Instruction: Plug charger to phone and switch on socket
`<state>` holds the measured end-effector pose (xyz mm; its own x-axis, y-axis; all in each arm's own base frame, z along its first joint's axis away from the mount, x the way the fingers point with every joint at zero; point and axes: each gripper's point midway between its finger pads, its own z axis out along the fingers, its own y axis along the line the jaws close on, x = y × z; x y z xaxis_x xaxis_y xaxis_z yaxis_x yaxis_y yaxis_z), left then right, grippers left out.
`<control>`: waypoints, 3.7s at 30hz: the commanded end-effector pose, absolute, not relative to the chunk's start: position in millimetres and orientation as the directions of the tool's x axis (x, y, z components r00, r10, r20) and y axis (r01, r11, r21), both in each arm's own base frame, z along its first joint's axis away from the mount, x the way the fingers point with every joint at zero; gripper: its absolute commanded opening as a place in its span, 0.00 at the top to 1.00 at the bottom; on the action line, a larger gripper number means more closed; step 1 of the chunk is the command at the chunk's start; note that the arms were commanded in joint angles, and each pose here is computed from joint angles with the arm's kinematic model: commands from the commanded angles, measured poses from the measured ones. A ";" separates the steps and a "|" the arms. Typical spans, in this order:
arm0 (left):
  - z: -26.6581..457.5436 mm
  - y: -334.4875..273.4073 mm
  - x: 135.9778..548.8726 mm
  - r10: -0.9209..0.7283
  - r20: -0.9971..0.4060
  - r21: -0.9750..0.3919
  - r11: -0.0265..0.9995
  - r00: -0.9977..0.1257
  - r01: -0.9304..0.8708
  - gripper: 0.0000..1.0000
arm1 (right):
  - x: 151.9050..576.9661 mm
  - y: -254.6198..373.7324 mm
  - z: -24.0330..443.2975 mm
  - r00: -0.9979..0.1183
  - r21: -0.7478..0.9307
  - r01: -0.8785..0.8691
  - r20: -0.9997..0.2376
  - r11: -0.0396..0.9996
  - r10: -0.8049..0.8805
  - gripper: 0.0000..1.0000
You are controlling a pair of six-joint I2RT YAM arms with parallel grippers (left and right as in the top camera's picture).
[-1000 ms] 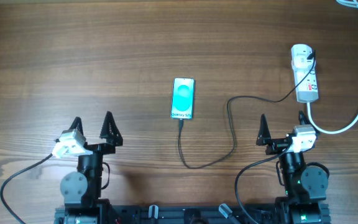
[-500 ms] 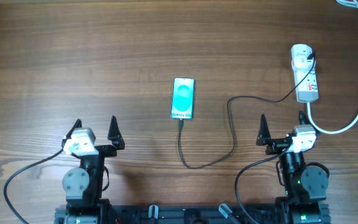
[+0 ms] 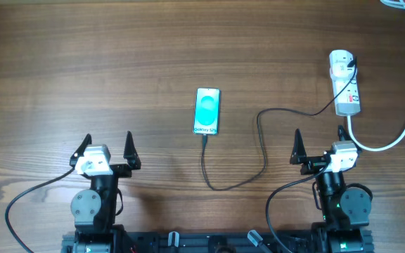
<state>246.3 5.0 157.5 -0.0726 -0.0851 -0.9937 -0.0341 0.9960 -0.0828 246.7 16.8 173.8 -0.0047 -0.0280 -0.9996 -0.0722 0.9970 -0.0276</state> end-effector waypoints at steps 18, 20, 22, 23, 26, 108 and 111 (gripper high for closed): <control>157.2 2.9 246.0 -0.031 -0.997 -0.030 0.999 -0.072 -0.014 0.00 | 246.4 15.3 176.4 0.007 -0.019 -0.062 -1.000 0.998 -0.019 0.00; 157.2 2.9 246.0 -0.031 -0.997 -0.030 0.999 -0.072 -0.014 0.00 | 246.4 15.3 176.3 0.007 -0.019 -0.062 -1.000 0.998 -0.018 0.00; 157.2 2.9 246.0 -0.031 -0.997 -0.030 0.999 -0.072 -0.014 0.00 | 246.4 15.3 176.3 0.007 -0.019 -0.062 -1.000 0.998 -0.019 0.00; 157.2 2.9 246.0 -0.031 -0.997 -0.030 0.999 -0.072 -0.014 0.00 | 246.4 15.4 176.3 0.007 -0.019 -0.062 -1.000 0.998 -0.019 0.00; 157.0 2.9 246.1 -0.031 -0.997 -0.030 0.999 -0.073 -0.014 0.00 | 246.4 15.3 176.3 0.007 -0.019 -0.062 -1.000 0.998 -0.019 0.01; 156.7 2.9 246.1 -0.031 -0.997 -0.030 0.999 -0.074 -0.014 0.00 | 246.4 15.3 176.3 0.008 -0.026 -0.062 -1.000 0.998 -0.026 0.00; 156.7 2.9 246.1 -0.031 -0.997 -0.030 0.999 -0.074 -0.014 0.00 | 246.4 15.3 176.3 0.007 -0.026 -0.062 -1.000 0.998 -0.025 0.00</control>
